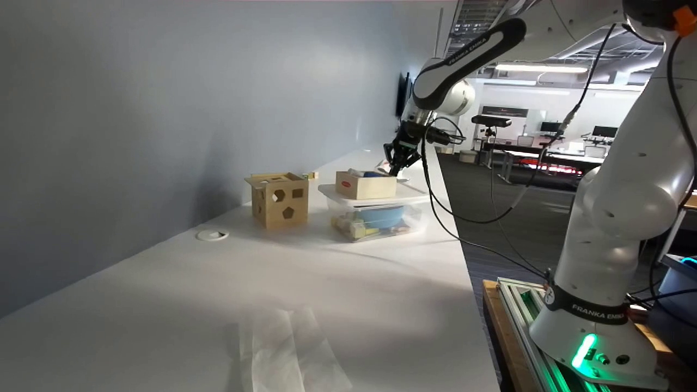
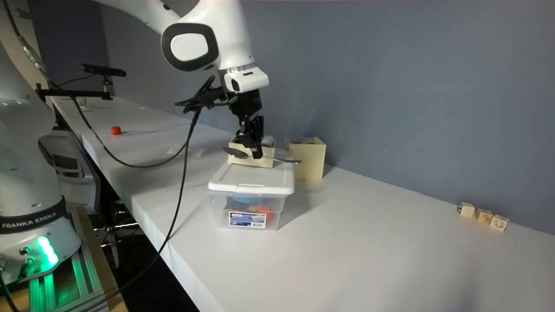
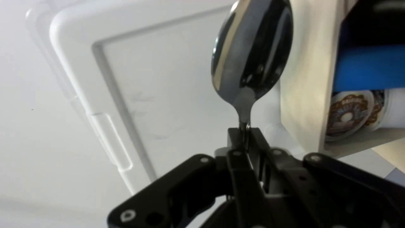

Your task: Remove the silver spoon from the shape sorter and put it on the lunchbox

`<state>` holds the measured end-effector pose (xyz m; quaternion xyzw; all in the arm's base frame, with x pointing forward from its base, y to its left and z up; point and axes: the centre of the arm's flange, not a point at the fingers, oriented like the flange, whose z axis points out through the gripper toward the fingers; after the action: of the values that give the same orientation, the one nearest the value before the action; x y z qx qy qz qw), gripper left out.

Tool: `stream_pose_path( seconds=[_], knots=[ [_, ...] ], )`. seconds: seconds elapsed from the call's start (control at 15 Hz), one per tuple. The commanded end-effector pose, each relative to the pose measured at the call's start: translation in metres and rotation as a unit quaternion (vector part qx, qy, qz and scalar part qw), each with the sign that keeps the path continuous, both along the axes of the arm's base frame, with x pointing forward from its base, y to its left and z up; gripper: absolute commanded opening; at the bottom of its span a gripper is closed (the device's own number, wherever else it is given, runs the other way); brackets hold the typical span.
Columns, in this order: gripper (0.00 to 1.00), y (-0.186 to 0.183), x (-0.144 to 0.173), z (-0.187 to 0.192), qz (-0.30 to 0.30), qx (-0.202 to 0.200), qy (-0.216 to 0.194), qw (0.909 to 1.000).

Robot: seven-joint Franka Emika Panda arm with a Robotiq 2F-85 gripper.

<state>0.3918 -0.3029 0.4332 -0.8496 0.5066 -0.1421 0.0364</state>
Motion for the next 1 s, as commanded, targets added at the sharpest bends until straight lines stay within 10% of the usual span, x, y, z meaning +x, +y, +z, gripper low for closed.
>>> stream_pose_path(
  seconds=[0.0, 0.27, 0.67, 0.93],
  knots=[
    [0.37, 0.028, 0.003, -0.01, -0.005, 0.0, -0.012, 0.9999],
    [0.55, 0.043, 0.006, 0.0, -0.028, -0.012, 0.009, 0.9995],
    [0.96, 0.034, -0.012, 0.086, -0.103, -0.017, -0.084, 0.991],
    [1.0, 0.03, -0.011, 0.124, -0.115, 0.019, -0.162, 0.9799]
  ],
)
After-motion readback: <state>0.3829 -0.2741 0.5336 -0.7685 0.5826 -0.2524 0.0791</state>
